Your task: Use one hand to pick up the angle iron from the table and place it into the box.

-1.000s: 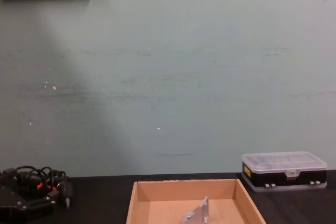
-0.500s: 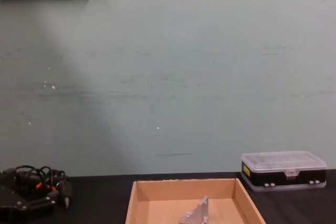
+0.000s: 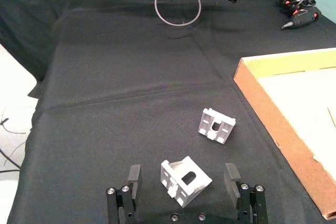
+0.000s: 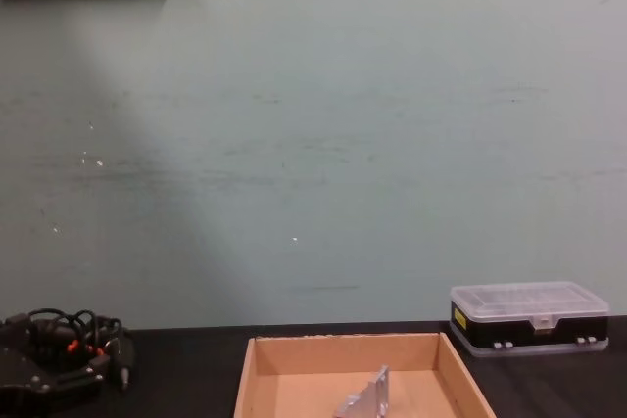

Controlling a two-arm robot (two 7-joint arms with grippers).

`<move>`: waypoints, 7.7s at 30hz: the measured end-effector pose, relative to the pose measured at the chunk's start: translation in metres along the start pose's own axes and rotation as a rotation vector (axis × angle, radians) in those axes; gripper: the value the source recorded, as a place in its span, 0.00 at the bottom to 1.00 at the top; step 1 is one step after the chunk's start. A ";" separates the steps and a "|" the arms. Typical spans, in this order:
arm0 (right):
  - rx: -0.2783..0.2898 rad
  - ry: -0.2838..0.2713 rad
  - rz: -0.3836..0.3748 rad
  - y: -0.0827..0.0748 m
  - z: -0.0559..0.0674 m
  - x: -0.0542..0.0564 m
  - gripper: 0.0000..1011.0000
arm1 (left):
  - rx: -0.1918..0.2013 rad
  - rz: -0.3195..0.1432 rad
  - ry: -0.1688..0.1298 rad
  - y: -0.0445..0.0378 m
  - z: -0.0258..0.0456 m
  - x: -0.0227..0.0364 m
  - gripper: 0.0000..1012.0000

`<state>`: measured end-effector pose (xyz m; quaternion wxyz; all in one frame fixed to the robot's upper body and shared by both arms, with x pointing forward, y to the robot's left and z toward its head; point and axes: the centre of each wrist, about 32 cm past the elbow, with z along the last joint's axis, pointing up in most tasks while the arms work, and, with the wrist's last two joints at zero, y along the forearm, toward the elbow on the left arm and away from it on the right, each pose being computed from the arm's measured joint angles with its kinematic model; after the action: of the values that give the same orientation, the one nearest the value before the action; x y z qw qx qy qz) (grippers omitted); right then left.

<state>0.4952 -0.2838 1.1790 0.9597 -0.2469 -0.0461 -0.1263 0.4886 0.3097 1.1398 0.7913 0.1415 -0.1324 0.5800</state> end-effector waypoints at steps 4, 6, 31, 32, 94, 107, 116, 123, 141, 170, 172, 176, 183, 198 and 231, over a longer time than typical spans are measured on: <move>-0.011 0.001 0.003 0.003 0.000 0.001 0.99 | 0.000 0.000 0.000 0.0000 0.0000 0.0000 1.00; -0.021 0.003 0.005 0.005 0.000 0.002 0.99 | 0.000 0.000 0.000 0.0000 0.0000 0.0000 1.00; -0.017 0.003 0.002 0.004 0.000 0.001 0.99 | 0.000 0.000 0.000 0.0000 0.0000 0.0000 1.00; -0.017 0.003 0.002 0.004 0.000 0.001 0.99 | 0.000 0.000 0.000 0.0000 0.0000 0.0000 1.00; -0.003 0.007 -0.008 0.003 -0.001 0.001 0.06 | 0.000 0.000 0.000 0.0000 0.0000 0.0000 1.00; 0.057 0.042 -0.014 -0.003 0.013 0.006 0.06 | 0.000 0.000 0.000 0.0000 0.0000 0.0000 1.00; 0.107 0.047 -0.018 -0.011 0.028 0.010 0.06 | 0.000 0.000 0.000 0.0000 0.0000 0.0000 1.00; 0.127 0.048 -0.031 -0.013 0.034 0.015 0.06 | 0.000 0.000 0.000 0.0000 0.0000 0.0000 1.00; 0.168 0.044 -0.128 -0.012 0.049 0.041 0.06 | 0.000 0.000 0.000 0.0000 0.0000 0.0000 1.00; 0.053 0.123 -0.297 0.012 0.072 0.092 0.06 | 0.000 0.000 0.000 0.0000 0.0000 0.0000 1.00; 0.043 0.129 -0.296 0.013 0.071 0.094 0.06 | 0.000 0.000 0.000 0.0000 0.0000 0.0000 1.00; 0.025 0.139 -0.297 0.017 0.069 0.098 0.06 | 0.000 0.000 0.000 0.0000 0.0000 0.0000 1.00; -0.006 0.150 -0.295 0.025 0.063 0.104 0.06 | 0.000 0.000 0.000 0.0000 0.0000 0.0000 1.00; -0.052 0.124 -0.282 0.047 0.053 0.108 0.06 | 0.000 0.000 0.000 0.0000 0.0000 0.0000 1.00; -0.097 0.095 -0.277 0.061 0.045 0.110 0.06 | 0.000 0.000 0.000 0.0000 0.0000 0.0000 1.00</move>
<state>0.6158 -0.2346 1.2068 0.9211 -0.2779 -0.0282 -0.2712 0.4886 0.3097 1.1398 0.7913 0.1415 -0.1325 0.5799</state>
